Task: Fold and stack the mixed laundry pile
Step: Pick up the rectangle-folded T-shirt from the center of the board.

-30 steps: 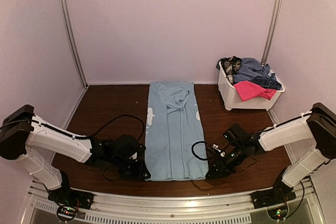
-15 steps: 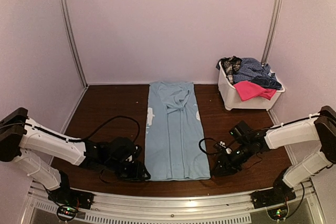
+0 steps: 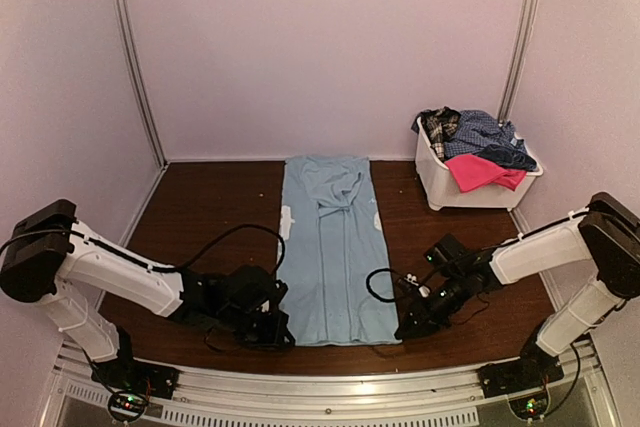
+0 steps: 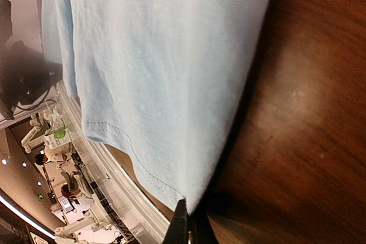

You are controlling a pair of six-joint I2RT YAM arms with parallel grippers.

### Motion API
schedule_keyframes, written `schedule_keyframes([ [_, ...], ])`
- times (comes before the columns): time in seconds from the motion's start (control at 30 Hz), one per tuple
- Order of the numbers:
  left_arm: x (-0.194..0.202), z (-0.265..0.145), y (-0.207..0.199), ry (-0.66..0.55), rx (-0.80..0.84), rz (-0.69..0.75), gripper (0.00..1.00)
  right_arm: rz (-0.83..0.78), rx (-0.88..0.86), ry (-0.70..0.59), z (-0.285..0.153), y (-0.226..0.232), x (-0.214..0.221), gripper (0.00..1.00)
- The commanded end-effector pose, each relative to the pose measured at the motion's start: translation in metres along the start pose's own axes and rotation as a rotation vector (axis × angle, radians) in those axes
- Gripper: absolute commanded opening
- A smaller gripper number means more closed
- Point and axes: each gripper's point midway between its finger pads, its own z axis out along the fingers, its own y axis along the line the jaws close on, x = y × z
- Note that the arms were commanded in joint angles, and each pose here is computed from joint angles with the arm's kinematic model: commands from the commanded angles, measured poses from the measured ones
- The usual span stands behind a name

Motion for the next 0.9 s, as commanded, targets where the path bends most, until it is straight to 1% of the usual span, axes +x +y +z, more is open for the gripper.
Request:
schedule_keyframes([
  [0.0, 0.01, -0.004, -0.007, 0.028, -0.005, 0.062, 0.0, -0.06, 0.008, 0.015, -0.004, 0.012, 0.01, 0.0],
  [0.07, 0.017, -0.006, -0.019, 0.039, 0.009, 0.114, 0.0, -0.093, -0.01, 0.009, -0.009, 0.023, 0.015, 0.0],
  [0.17, 0.013, -0.011, -0.037, 0.03, 0.035, 0.172, 0.0, -0.133, -0.031, -0.022, -0.017, 0.037, 0.013, 0.0],
  [0.23, 0.003, -0.016, -0.044, -0.006, 0.033, 0.202, 0.0, -0.162, -0.021, -0.046, -0.022, 0.043, 0.006, 0.0],
  [0.37, -0.023, -0.025, -0.054, -0.055, 0.052, 0.216, 0.0, -0.204, -0.017, -0.094, -0.027, 0.061, -0.017, 0.0],
  [0.5, -0.053, -0.034, -0.054, -0.088, 0.059, 0.22, 0.0, -0.233, -0.009, -0.142, -0.034, 0.077, -0.049, 0.0],
  [0.6, -0.082, -0.039, -0.047, -0.11, 0.08, 0.199, 0.0, -0.233, 0.004, -0.179, -0.042, 0.079, -0.079, 0.0],
  [0.87, -0.177, -0.047, -0.03, -0.167, 0.068, 0.204, 0.0, -0.219, 0.018, -0.286, -0.072, 0.076, -0.177, 0.0],
])
